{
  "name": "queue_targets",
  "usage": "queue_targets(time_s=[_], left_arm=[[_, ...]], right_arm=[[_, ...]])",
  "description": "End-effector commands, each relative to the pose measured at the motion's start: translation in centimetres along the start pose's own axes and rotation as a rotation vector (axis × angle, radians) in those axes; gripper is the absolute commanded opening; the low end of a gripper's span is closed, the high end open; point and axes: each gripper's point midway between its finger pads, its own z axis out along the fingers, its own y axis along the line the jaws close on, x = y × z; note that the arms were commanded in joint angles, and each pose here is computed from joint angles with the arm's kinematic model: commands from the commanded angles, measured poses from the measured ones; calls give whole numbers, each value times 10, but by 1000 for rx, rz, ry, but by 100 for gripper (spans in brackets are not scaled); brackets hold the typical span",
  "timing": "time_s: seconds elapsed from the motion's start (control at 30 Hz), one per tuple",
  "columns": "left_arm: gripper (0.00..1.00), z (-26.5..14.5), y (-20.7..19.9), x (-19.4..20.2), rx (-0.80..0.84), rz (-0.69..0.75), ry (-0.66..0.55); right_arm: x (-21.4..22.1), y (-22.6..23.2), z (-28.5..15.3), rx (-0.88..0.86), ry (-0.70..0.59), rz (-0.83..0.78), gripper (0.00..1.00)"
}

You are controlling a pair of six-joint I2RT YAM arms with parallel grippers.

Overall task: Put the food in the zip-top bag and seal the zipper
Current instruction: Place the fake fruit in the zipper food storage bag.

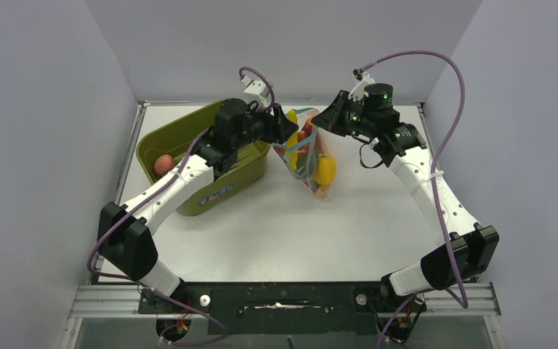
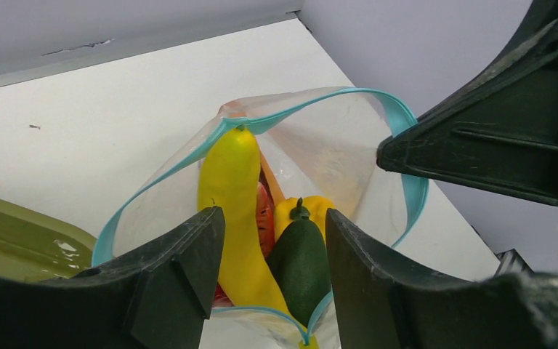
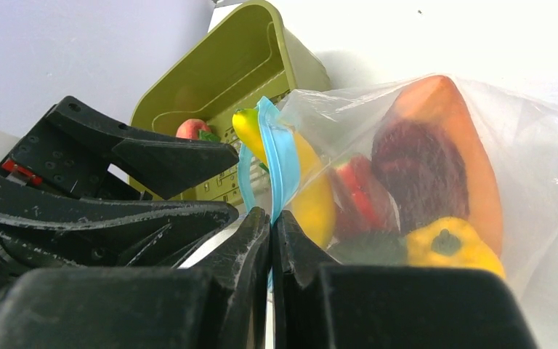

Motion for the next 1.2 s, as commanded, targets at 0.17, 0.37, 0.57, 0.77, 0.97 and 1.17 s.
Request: queue_targets(time_s=[0.17, 0.37, 0.57, 0.77, 0.97, 1.17], left_arm=[[48, 14, 10, -17, 19, 21, -54], [41, 29, -5, -22, 125, 15, -85], [9, 28, -28, -23, 208, 14, -88], [0, 29, -57, -26, 279, -29, -88], [0, 38, -68, -23, 316, -80, -95], [0, 51, -40, 15, 215, -153, -45]], right_arm=[[-42, 48, -23, -133, -143, -73, 0], [-38, 51, -21, -147, -130, -83, 0], [-37, 49, -16, -141, -127, -81, 0], [-36, 48, -8, -148, -116, -64, 0], [-40, 49, -7, -155, -129, -59, 0], [-40, 56, -10, -187, -135, -63, 0]])
